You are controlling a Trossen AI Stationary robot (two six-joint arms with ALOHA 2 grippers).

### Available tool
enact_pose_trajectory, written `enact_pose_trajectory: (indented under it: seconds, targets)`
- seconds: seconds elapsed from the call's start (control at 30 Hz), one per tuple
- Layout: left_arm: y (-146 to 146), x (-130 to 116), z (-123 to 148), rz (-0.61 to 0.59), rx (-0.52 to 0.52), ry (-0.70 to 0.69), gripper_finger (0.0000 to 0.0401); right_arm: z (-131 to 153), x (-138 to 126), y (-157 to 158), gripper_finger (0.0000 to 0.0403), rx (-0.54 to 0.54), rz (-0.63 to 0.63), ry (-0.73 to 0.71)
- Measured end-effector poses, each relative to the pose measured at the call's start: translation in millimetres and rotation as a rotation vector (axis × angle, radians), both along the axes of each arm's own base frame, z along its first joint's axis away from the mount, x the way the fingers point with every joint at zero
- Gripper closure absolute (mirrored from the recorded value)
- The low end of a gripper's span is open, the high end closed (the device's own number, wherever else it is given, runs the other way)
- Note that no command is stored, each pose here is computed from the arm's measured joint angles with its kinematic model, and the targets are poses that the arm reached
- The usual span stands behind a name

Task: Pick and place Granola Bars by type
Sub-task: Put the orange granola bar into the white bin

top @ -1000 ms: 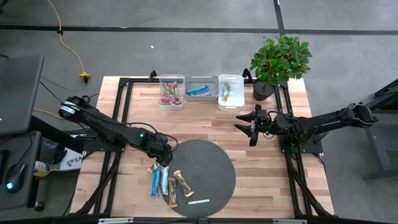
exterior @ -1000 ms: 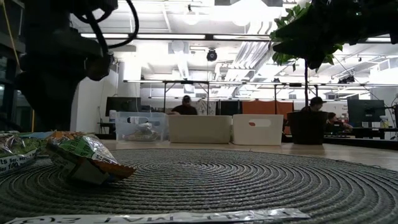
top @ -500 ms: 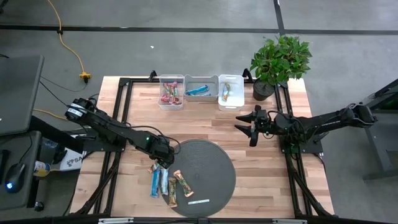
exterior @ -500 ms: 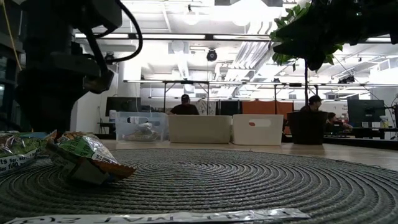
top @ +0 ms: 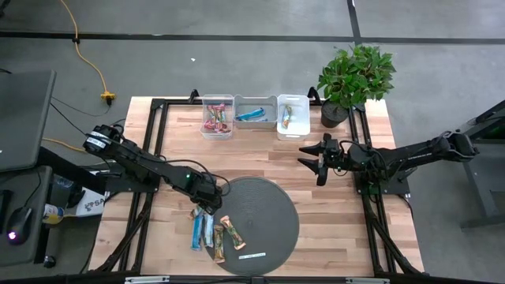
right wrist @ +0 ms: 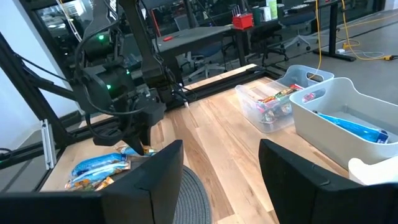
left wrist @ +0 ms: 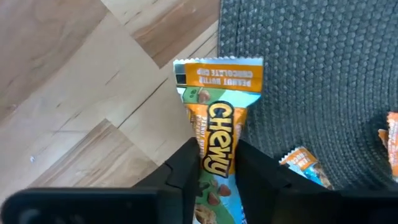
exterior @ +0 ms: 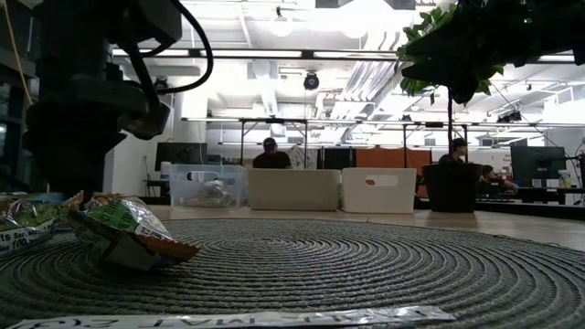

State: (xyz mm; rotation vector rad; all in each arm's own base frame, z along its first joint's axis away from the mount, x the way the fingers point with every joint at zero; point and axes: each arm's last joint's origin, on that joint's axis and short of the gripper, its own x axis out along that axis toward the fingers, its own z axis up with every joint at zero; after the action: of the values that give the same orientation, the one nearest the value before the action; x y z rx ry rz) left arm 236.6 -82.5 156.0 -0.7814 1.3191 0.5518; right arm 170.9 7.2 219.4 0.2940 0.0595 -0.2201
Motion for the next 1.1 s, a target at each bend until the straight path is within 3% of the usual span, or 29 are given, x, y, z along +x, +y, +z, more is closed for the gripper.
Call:
enact_pose_trajectory:
  seconds: [0.37,0.63,0.8,1.1]
  targets:
    - [0.0,-0.6,2.1,-0.005,-0.008,-0.006,0.0349,0.0,0.0,0.2,0.0208,0.001,0.007,0.000]
    - [1.0,5.1,26.3,-0.016,0.030,-0.187,0.0350,0.5,0.2,0.6,0.0208,0.003,0.022,-0.005]
    - [2.7,15.7,67.6,-0.055,0.177,-0.397,0.0351,0.8,0.2,0.7,0.0208,0.004,0.025,-0.009]
    - [5.8,37.0,152.7,-0.181,0.591,-0.763,0.0351,5.9,0.9,2.5,0.0208,0.013,0.087,-0.062]
